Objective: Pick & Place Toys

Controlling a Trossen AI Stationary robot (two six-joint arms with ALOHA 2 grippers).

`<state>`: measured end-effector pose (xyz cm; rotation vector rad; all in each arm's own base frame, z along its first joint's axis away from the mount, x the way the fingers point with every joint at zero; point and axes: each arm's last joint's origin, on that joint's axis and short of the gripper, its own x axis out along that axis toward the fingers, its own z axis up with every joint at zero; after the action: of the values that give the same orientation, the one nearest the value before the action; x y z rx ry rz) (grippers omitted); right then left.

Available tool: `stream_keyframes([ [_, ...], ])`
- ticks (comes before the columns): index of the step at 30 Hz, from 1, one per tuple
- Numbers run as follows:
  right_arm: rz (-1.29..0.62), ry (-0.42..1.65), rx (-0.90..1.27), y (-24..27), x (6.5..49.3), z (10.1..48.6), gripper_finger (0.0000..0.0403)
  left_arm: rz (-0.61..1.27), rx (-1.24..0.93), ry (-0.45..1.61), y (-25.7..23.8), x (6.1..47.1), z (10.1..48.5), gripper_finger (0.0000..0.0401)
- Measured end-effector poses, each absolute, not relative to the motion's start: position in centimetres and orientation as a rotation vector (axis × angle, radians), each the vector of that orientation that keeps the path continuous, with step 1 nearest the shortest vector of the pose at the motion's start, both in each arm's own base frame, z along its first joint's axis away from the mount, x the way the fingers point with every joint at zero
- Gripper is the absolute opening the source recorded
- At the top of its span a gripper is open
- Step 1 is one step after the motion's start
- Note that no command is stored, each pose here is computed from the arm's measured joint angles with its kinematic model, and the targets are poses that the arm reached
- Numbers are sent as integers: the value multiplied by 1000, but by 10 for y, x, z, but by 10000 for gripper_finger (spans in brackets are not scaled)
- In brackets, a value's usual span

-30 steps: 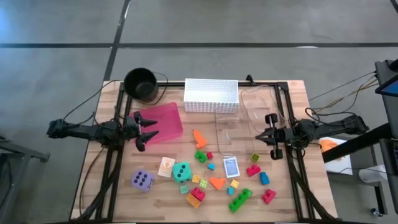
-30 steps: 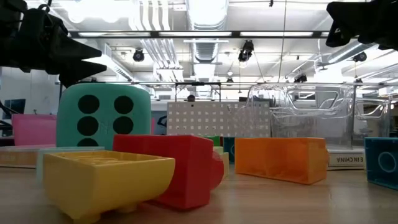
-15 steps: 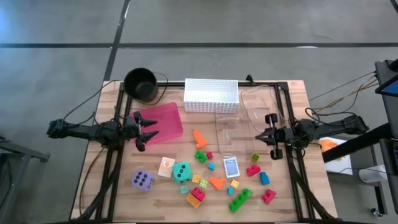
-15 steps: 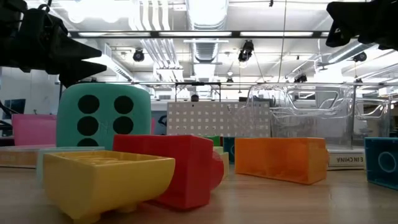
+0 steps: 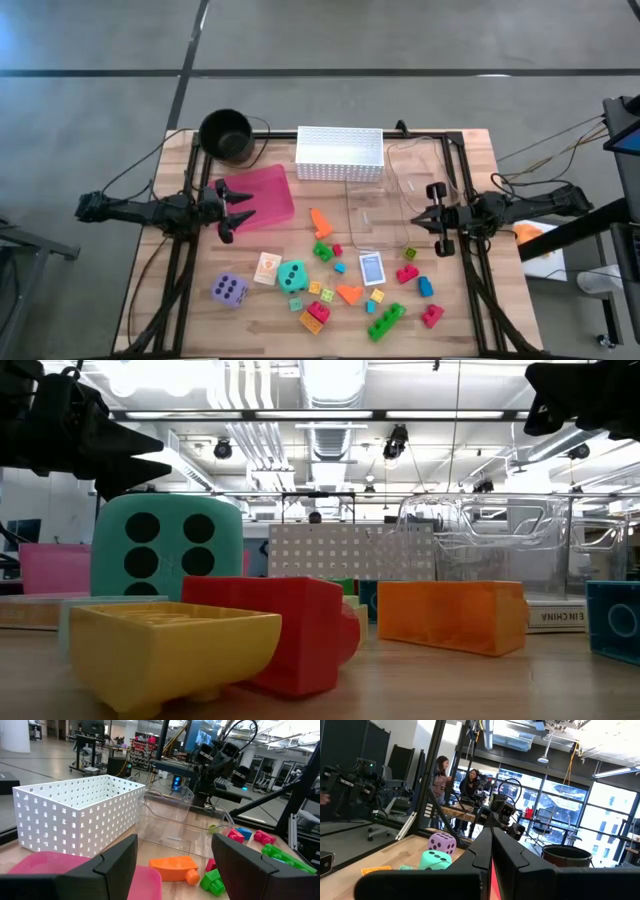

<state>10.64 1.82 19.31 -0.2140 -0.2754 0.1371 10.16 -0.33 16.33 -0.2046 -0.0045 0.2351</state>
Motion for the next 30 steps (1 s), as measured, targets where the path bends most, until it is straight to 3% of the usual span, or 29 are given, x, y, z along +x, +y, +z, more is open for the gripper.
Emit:
stream_keyframes([
  [24,149,-280,-132,18,106,194,12,236,-268,-23,-3,102,164,259],
  [30,149,-281,-132,18,106,194,12,241,-401,-39,-3,102,164,259],
])
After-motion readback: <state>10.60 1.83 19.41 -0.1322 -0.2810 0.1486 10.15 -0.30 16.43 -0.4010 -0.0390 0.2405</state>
